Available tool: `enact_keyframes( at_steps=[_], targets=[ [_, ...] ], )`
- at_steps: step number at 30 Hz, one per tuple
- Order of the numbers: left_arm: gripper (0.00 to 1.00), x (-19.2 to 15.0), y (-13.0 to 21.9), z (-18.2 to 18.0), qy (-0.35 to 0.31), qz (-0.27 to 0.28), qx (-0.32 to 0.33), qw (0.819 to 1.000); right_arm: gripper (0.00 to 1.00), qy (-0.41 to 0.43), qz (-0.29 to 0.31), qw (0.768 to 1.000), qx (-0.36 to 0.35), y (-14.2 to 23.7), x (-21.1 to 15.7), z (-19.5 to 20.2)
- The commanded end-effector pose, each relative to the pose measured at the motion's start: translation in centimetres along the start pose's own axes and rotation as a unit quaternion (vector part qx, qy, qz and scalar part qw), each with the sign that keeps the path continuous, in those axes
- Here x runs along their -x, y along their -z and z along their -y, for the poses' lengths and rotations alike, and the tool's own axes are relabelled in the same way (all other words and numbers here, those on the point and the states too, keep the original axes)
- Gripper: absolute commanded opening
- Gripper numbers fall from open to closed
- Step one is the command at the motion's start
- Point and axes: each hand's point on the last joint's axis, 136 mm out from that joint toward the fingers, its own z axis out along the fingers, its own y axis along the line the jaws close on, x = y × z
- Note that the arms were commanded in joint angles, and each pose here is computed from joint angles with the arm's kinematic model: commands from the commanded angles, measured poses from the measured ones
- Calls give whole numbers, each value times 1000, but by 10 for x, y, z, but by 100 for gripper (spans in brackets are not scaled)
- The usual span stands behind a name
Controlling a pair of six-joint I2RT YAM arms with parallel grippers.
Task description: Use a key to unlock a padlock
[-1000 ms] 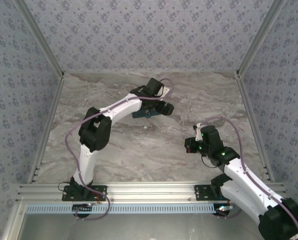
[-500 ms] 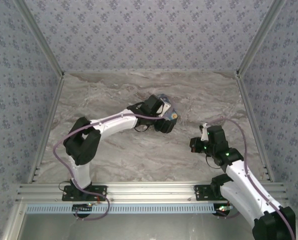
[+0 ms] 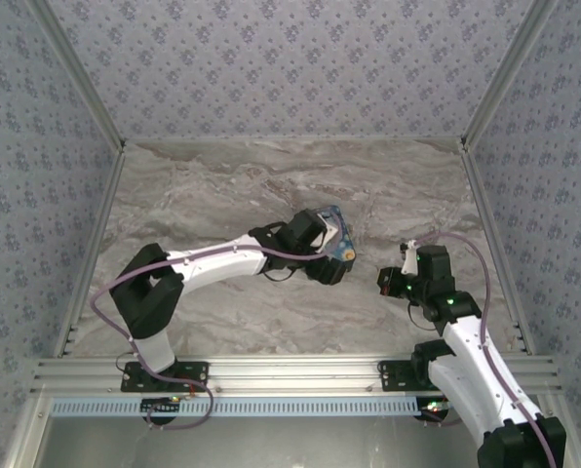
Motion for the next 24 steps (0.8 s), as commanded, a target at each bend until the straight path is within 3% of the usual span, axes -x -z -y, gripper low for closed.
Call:
enact_keyframes(
  at_steps=[1, 13, 20, 24],
  targets=[
    [88, -21, -8, 20, 16, -33, -27, 999, 0, 6, -4, 1000, -8, 7, 1, 0],
    [89, 28, -22, 47, -5, 22, -75, 997, 0, 7, -1, 1000, -8, 10, 4, -2],
    [92, 70, 28, 31, 1, 99, -100, 990, 0, 5, 1, 1000, 20, 7, 4, -10],
    [92, 76, 63, 6, 1, 150, -90, 985, 0, -3, 7, 999, 47, 3, 6, -18]
  ],
)
